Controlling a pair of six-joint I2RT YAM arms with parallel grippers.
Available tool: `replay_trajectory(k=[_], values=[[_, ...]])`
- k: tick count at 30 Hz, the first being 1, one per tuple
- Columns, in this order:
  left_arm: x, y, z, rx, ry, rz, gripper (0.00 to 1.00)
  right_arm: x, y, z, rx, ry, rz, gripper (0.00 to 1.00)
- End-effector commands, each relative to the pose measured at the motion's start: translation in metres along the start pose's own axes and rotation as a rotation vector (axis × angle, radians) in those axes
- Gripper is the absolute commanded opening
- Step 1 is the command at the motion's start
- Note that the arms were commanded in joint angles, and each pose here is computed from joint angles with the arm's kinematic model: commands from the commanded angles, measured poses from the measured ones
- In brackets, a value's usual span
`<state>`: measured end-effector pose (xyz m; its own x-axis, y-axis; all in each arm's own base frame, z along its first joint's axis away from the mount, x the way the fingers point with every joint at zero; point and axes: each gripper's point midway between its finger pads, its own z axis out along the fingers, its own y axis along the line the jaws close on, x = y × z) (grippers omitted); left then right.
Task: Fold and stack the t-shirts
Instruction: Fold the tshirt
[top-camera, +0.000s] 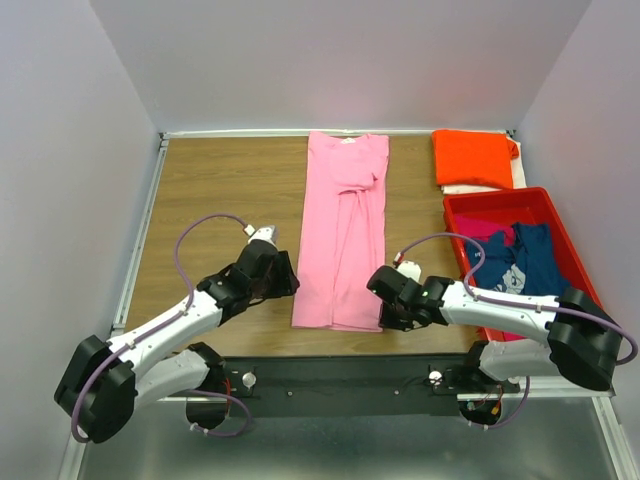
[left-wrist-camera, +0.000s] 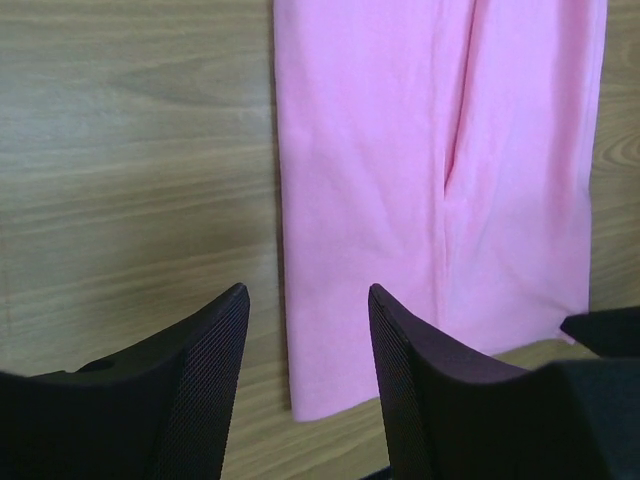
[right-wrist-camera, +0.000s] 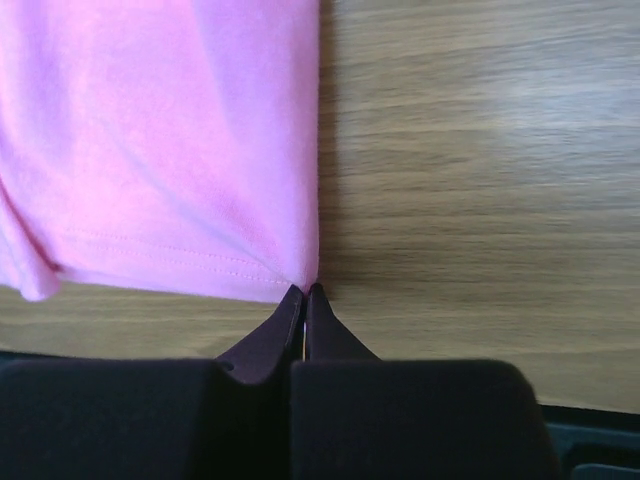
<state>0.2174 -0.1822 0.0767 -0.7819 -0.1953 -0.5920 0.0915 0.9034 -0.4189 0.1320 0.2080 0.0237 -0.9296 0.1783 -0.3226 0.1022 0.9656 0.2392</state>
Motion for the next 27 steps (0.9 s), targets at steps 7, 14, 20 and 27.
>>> replay_trajectory(k=[7, 14, 20, 27], values=[[0.037, -0.012, 0.0, 0.037, 0.083, -0.021, 0.56, -0.005, -0.044, 0.001, 0.182, -0.077, 0.026, 0.04], [0.066, -0.013, 0.0, 0.06, 0.146, -0.038, 0.53, -0.007, -0.045, 0.001, 0.191, -0.085, 0.015, 0.04], [0.086, -0.027, -0.004, 0.092, 0.191, -0.051, 0.52, -0.012, -0.043, 0.0, 0.194, -0.104, -0.002, 0.04], [0.106, -0.033, -0.005, 0.091, 0.233, -0.058, 0.52, -0.012, -0.045, 0.002, 0.202, -0.101, -0.01, 0.03]])
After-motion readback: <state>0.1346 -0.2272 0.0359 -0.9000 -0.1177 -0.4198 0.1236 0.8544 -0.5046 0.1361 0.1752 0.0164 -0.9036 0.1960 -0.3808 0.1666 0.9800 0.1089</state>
